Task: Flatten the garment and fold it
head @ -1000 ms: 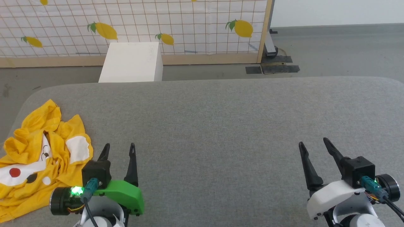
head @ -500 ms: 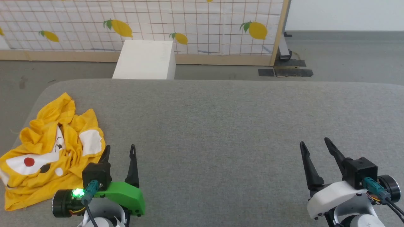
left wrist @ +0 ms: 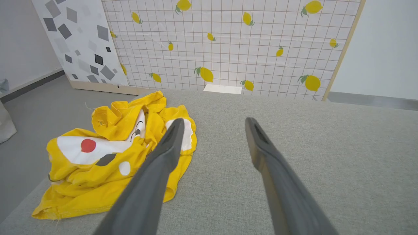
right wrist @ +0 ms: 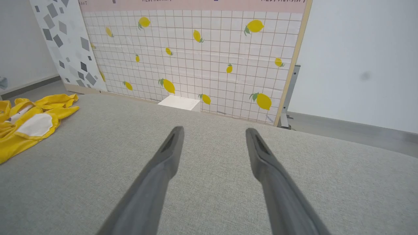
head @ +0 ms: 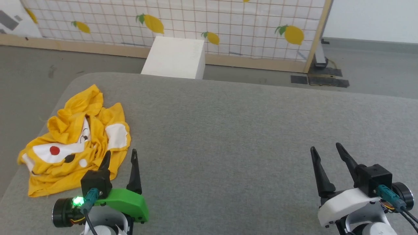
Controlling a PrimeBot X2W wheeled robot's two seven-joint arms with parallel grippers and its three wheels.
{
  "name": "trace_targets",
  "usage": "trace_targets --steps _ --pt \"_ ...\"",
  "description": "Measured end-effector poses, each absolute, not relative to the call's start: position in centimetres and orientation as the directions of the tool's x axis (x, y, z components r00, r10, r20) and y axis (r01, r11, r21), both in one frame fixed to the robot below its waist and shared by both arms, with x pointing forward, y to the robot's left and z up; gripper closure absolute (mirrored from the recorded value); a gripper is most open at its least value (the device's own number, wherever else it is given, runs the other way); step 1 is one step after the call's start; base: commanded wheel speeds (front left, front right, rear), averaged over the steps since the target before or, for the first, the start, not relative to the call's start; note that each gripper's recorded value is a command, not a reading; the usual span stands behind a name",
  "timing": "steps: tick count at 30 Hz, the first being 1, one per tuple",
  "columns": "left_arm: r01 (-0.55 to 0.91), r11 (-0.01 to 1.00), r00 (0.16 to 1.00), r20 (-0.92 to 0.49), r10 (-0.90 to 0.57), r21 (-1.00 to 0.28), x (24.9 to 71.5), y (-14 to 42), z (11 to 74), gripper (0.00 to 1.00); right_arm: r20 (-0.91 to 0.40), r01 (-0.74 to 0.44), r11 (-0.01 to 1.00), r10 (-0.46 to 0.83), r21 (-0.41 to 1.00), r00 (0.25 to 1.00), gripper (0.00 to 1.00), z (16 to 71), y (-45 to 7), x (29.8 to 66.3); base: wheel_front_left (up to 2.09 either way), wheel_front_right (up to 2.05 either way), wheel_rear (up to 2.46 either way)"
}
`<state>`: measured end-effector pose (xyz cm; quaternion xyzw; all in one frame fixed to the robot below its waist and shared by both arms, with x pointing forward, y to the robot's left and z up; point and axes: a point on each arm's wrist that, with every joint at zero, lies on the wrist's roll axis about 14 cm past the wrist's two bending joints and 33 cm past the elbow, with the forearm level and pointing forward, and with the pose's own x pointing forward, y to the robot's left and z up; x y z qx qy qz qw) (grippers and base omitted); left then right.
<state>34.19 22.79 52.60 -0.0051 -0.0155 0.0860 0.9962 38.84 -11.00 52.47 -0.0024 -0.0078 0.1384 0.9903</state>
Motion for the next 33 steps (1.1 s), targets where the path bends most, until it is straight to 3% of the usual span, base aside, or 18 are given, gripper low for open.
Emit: trace_targets --steps 33 --pt "-0.412 0.909 0.908 0.057 0.416 -0.064 28.9 29.4 52.4 0.00 0.040 -0.439 0.898 0.437 0.041 0.898 0.00 52.2 -4.6 40.2 0.00 0.00 0.00"
